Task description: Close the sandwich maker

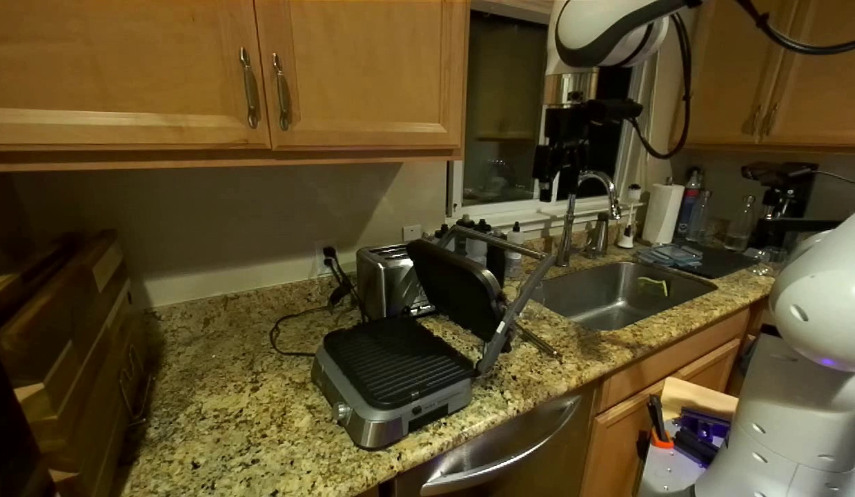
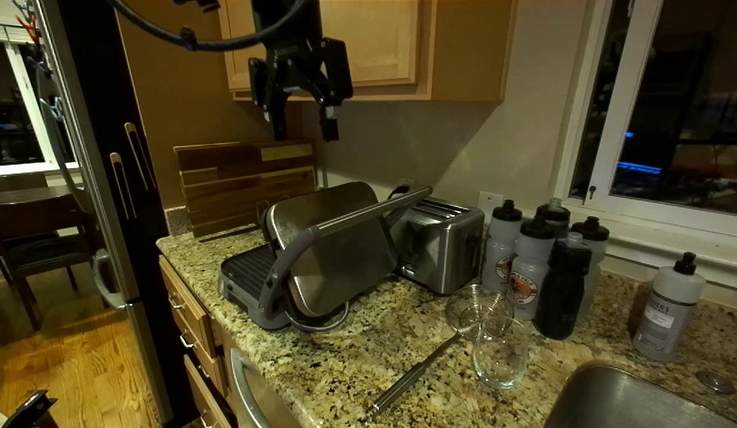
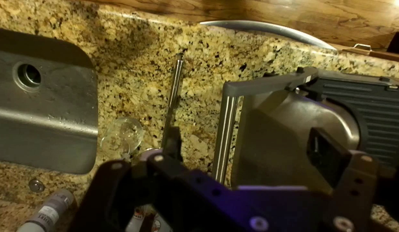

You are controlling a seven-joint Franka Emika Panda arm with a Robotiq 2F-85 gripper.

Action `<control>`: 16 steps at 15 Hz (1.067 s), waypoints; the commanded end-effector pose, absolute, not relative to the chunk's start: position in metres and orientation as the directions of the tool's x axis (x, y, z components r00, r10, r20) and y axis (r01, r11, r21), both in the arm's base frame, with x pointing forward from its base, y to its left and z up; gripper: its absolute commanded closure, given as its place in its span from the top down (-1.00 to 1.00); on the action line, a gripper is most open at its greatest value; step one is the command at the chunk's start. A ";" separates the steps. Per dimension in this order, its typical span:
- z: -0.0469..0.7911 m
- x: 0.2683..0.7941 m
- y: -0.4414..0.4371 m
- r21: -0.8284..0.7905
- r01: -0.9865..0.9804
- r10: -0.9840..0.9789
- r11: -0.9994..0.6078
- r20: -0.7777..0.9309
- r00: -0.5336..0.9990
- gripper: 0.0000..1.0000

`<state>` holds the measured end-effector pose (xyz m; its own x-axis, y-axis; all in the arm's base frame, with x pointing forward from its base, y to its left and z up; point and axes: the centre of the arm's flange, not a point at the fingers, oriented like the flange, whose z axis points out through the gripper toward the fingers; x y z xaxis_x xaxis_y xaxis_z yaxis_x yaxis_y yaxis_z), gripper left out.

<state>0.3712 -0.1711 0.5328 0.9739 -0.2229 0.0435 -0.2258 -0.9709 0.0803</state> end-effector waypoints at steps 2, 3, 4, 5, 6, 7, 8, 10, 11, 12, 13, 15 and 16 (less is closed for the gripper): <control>0.506 0.422 -0.184 0.109 -0.194 -0.185 -0.975 0.083 0.979 1.00; 0.500 0.430 -0.185 0.107 -0.189 -0.180 -0.976 0.088 0.980 1.00; 0.492 0.439 -0.186 0.106 -0.176 -0.167 -0.979 0.093 0.982 1.00; 0.487 0.446 -0.188 0.106 -0.169 -0.159 -0.980 0.096 0.983 1.00; 0.479 0.454 -0.190 0.106 -0.161 -0.150 -0.981 0.098 0.984 1.00; 0.474 0.460 -0.193 0.108 -0.156 -0.146 -0.982 0.100 0.984 1.00; 0.468 0.467 -0.196 0.108 -0.157 -0.146 -0.982 0.101 0.984 1.00; 0.461 0.477 -0.200 0.109 -0.160 -0.151 -0.981 0.089 0.985 1.00; 0.461 0.464 -0.192 0.120 -0.174 -0.165 -0.977 0.080 0.983 1.00; 0.458 0.469 -0.193 0.121 -0.173 -0.165 -0.977 0.074 0.983 1.00; 0.456 0.473 -0.195 0.122 -0.173 -0.165 -0.977 0.071 0.984 1.00; 0.455 0.475 -0.196 0.123 -0.173 -0.165 -0.977 0.070 0.984 1.00; 0.456 0.476 -0.196 0.123 -0.173 -0.165 -0.977 0.072 0.984 1.00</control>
<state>0.4757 -0.1958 0.4562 0.9836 -0.1652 0.0725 -0.1731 -0.9772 0.1229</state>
